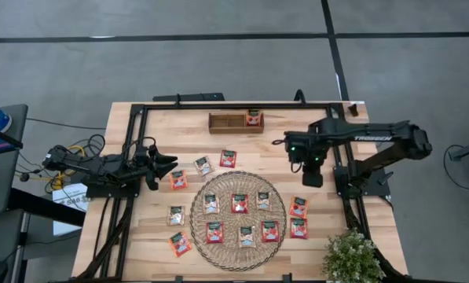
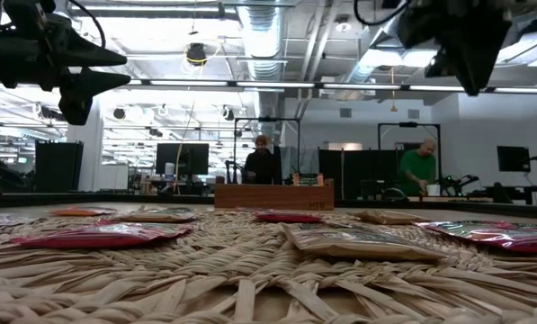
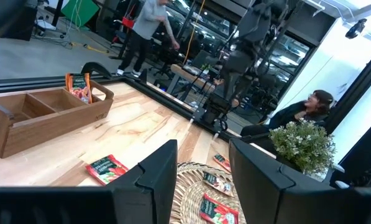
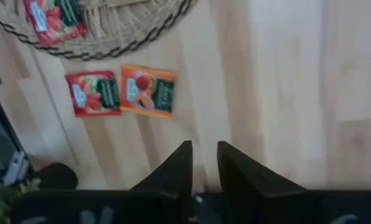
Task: Pick & Place Tea
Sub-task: Put the orange tea bag into the right section of the wooden organizer
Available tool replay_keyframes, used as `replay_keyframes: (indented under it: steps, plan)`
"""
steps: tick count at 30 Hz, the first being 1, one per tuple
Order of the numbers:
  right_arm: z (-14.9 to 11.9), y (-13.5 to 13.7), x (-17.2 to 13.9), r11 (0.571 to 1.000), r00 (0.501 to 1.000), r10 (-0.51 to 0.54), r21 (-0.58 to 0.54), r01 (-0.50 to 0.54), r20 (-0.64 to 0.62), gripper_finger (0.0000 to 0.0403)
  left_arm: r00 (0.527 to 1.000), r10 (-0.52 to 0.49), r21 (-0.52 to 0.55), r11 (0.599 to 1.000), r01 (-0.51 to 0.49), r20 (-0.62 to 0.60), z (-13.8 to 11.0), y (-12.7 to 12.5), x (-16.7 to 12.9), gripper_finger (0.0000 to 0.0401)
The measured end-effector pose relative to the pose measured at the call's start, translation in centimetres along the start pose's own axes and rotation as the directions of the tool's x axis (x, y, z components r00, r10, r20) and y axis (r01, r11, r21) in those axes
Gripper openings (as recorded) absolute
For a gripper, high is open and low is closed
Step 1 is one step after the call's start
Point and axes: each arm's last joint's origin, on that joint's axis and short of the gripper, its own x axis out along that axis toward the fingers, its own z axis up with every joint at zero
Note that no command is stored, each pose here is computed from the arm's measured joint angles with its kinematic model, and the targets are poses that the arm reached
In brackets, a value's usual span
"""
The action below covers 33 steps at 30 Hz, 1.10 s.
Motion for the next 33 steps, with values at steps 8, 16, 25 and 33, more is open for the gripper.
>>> replay_keyframes:
  steps: [8,16,25,33]
  plan:
    - [0.4,-0.2,1.6,0.999,0.999,0.019,0.037,-0.02,0.028,0.0067,1.0,0.0,0.001,1.0,0.0,0.0,0.0,0.0,0.0,0.0138]
    - [0.6,-0.2,1.6,0.995,0.998,0.03,0.097,-0.035,0.047,0.0067,1.0,0.009,0.012,1.0,-0.009,-0.018,-0.2,0.1,0.0,0.0138]
    - [0.7,0.8,1.7,0.992,0.998,0.034,0.116,-0.041,0.057,0.0071,1.0,0.01,0.013,1.0,-0.01,-0.02,-0.2,0.1,0.0,0.0138]
    - [1.1,2.1,2.5,0.993,0.998,0.016,0.115,-0.022,0.057,0.0118,1.0,0.011,0.015,1.0,-0.011,-0.022,-0.2,0.1,0.0,0.0138]
